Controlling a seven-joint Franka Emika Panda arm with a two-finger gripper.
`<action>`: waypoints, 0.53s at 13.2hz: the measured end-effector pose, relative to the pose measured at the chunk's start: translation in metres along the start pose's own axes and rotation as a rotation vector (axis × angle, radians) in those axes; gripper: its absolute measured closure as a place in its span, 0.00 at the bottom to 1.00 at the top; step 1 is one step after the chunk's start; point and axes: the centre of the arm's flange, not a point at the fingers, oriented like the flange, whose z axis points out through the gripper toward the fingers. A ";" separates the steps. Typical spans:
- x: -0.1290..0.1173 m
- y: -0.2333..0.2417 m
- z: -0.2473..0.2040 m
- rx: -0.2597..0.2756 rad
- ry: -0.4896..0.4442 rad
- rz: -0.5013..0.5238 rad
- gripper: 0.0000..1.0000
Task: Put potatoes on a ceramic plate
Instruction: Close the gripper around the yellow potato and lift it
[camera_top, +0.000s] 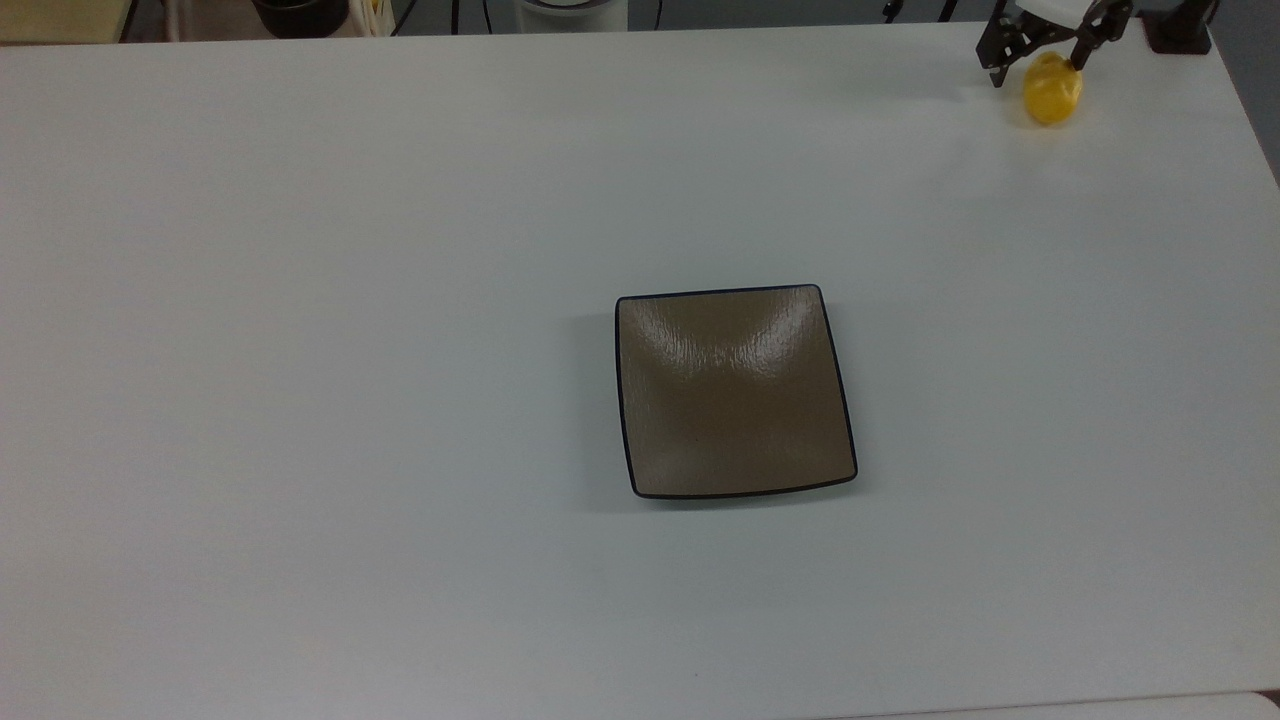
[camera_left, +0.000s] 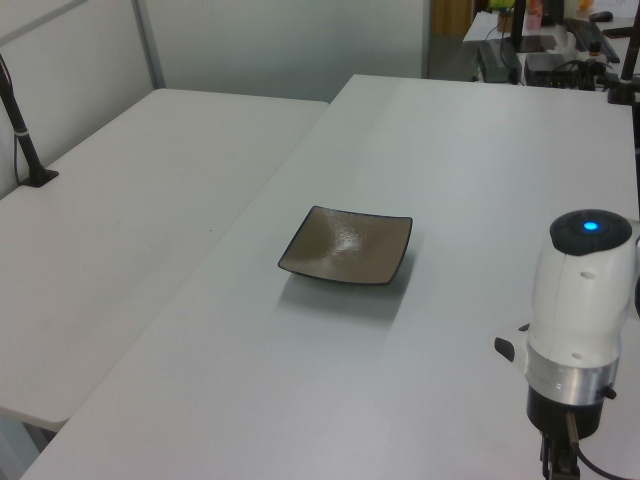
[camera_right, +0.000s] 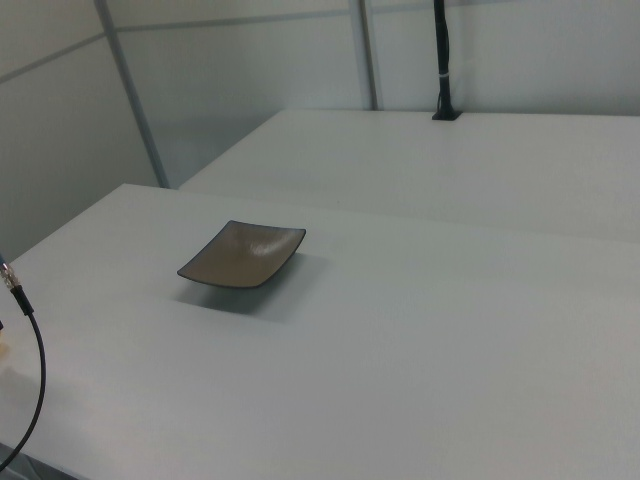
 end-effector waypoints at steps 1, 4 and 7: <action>0.000 0.000 0.004 -0.008 0.002 -0.008 0.06; 0.004 -0.002 0.008 0.022 0.027 -0.015 0.24; 0.006 -0.004 0.007 0.034 0.044 -0.023 0.36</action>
